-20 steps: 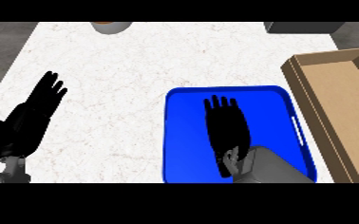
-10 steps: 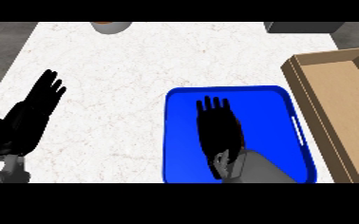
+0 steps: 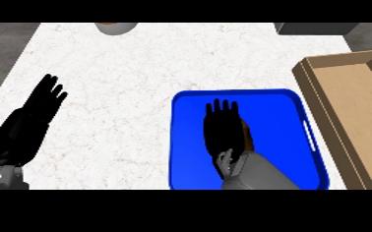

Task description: Pick the sweet potato from the tray and place it in the cardboard box

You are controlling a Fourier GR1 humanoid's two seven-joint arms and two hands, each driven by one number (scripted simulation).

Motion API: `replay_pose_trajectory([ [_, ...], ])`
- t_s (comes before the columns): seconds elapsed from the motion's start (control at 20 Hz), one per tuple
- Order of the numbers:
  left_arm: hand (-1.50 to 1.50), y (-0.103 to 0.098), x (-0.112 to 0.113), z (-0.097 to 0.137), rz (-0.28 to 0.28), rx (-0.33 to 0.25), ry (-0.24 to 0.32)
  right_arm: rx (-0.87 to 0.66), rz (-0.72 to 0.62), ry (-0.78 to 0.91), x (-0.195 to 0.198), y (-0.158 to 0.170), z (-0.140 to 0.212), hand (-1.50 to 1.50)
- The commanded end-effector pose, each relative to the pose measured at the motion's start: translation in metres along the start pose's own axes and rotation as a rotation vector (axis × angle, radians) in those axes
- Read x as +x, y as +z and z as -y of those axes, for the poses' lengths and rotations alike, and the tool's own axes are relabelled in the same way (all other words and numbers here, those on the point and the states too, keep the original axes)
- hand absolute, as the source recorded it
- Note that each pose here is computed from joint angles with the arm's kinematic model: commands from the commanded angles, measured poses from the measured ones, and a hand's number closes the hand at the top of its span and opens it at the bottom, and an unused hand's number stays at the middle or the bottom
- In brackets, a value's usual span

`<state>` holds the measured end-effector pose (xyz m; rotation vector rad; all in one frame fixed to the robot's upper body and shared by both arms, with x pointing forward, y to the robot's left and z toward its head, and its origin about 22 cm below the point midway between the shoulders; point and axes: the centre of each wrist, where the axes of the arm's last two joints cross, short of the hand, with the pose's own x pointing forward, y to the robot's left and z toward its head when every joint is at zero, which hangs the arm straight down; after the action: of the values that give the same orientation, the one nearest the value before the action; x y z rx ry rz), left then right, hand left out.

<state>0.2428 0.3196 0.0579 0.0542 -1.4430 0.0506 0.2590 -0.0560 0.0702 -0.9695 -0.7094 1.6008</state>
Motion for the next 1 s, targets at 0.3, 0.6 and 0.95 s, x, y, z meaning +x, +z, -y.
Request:
replay_pose_trajectory([
  [0.3, 0.00, -0.001, 0.004, -0.012, -0.009, -0.009, -0.002, 0.064, -0.169, 0.064, 0.009, -0.006, -0.023, -1.50],
  [0.6, 0.00, -0.014, 0.004, -0.014, 0.001, 0.008, -0.004, 0.059, -0.175, 0.070, 0.014, -0.026, -0.033, -1.50],
  [0.95, 0.00, -0.008, -0.016, 0.004, -0.009, -0.006, -0.001, 0.098, -0.194, 0.073, -0.018, -0.041, -0.033, -1.50],
])
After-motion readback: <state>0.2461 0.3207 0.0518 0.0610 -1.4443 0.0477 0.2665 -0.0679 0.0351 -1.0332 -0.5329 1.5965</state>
